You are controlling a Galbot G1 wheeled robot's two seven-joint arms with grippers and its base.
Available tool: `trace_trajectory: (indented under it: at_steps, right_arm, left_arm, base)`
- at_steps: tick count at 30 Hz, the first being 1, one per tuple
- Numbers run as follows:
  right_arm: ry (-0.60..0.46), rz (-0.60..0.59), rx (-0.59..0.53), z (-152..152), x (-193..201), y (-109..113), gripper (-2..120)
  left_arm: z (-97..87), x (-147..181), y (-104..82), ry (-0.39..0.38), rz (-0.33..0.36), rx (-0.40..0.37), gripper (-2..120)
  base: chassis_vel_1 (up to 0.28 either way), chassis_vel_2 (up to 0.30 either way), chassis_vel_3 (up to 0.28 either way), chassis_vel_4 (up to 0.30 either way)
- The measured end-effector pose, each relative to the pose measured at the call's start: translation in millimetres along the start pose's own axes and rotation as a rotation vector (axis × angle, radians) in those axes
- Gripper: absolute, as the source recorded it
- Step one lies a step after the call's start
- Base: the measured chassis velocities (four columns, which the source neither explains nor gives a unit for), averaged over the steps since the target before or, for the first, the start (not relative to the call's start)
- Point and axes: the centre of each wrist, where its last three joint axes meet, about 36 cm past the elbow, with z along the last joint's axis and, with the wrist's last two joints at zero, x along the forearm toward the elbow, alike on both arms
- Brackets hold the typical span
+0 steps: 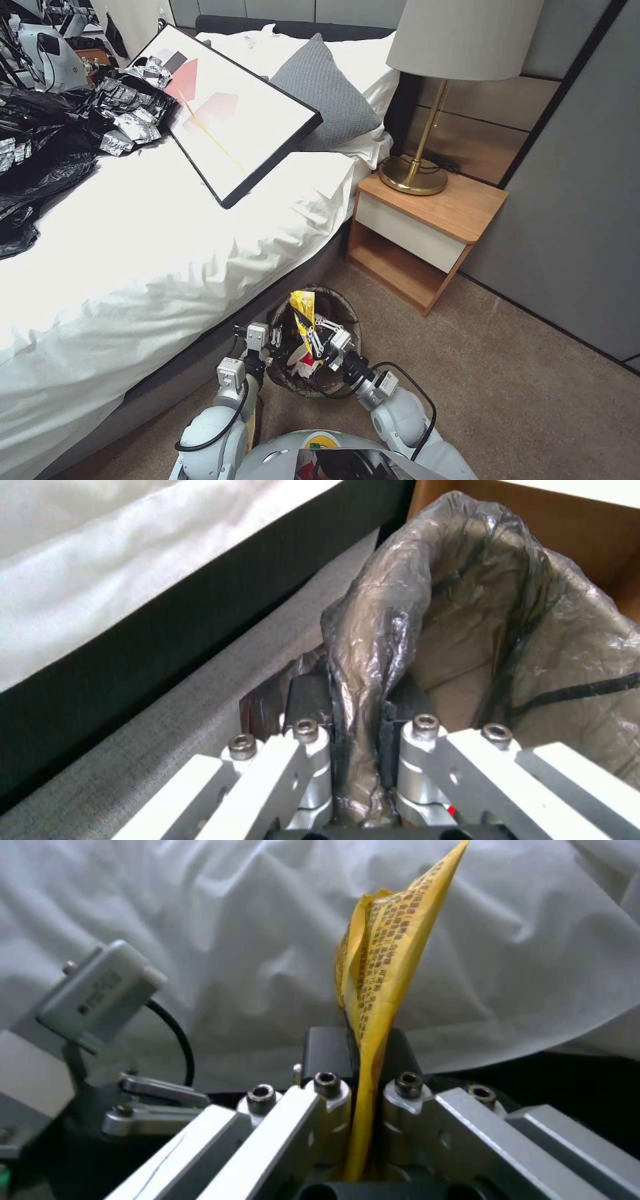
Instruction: Pick up the trash bin, then pick up the garbage from the floor and place it into the trash bin.
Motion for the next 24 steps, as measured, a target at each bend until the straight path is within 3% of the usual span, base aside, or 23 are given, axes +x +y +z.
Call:
trace_trajectory:
  at_steps: [8,24]
  right_arm:
    - [0.037,0.034,0.007,15.3,6.8,-6.1,0]
    - [0.061,0.034,0.014,21.1,14.8,-3.2,56]
  left_arm:
    - [-1.6,3.1,-1.0,0.005,0.006,0.012,7]
    - [-4.3,4.4,-2.6,0.003,0.013,0.012,7]
  base:
    - [0.000,0.000,0.000,0.000]
    - [0.000,0.000,0.000,0.000]
